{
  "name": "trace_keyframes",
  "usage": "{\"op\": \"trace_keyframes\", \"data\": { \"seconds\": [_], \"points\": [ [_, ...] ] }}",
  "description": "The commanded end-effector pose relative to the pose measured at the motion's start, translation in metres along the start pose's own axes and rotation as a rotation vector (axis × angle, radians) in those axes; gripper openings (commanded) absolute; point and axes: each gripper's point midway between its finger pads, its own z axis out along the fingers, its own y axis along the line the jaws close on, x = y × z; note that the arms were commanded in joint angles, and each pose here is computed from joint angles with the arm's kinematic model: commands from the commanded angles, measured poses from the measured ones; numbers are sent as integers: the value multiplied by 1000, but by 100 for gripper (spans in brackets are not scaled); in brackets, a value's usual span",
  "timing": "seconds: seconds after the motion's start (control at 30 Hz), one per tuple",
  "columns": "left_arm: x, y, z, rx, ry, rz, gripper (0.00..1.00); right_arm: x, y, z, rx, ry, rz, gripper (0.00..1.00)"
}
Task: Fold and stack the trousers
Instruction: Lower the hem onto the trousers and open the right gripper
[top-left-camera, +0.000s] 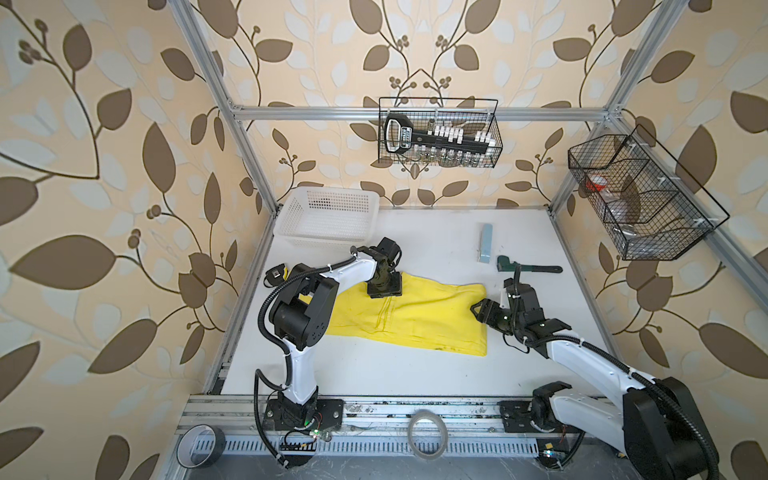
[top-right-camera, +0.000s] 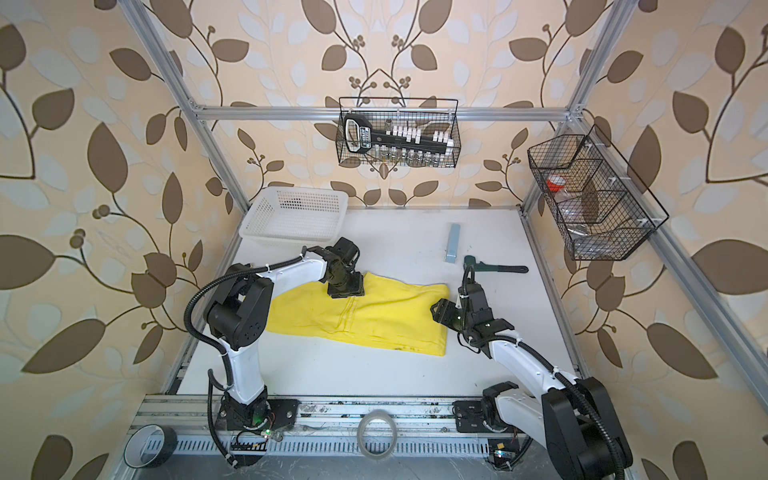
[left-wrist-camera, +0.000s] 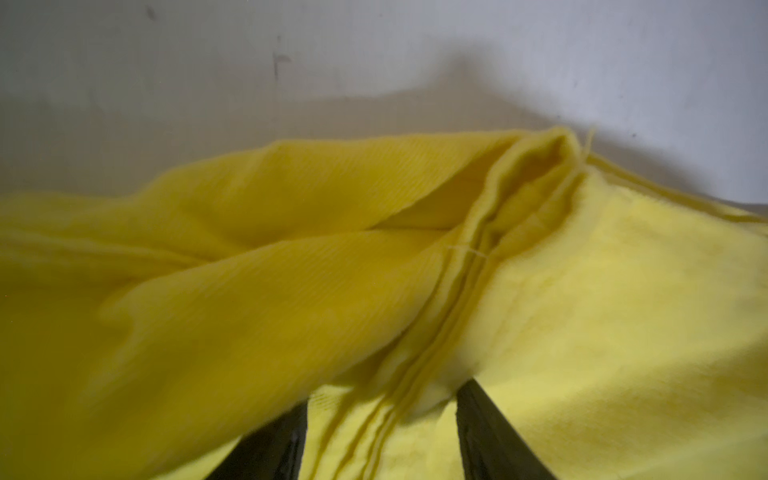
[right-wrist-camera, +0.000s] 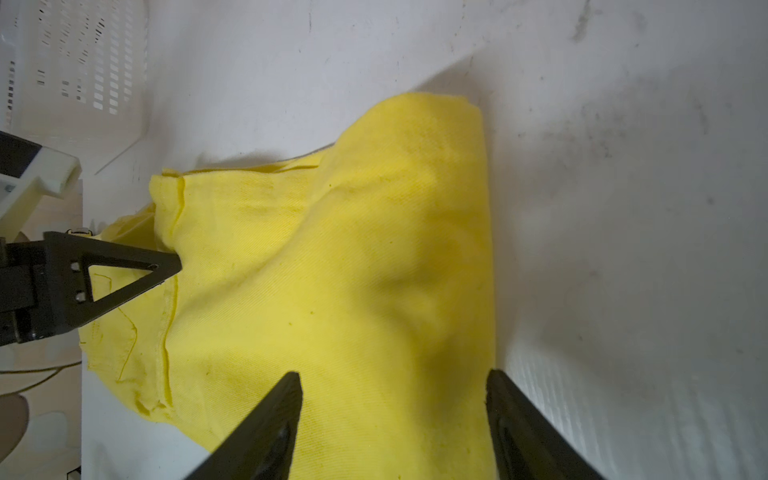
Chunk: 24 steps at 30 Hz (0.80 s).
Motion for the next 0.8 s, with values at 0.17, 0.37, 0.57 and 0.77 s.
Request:
{"op": "trace_keyframes", "data": {
  "seconds": [0.17, 0.37, 0.57, 0.77],
  "points": [
    [-6, -26, -7, 105, -12, 40, 26, -3, 4, 11, -39, 6, -25, 71],
    [-4, -33, -19, 134, -3, 58, 0, 1, 3, 19, -42, 25, -21, 71],
    [-5, -37, -41, 140, -17, 66, 0, -3, 4, 18, -45, 15, -24, 71],
    [7, -17, -75, 30, -34, 44, 0, -9, 9, 18, -56, 4, -27, 72]
  ]
}}
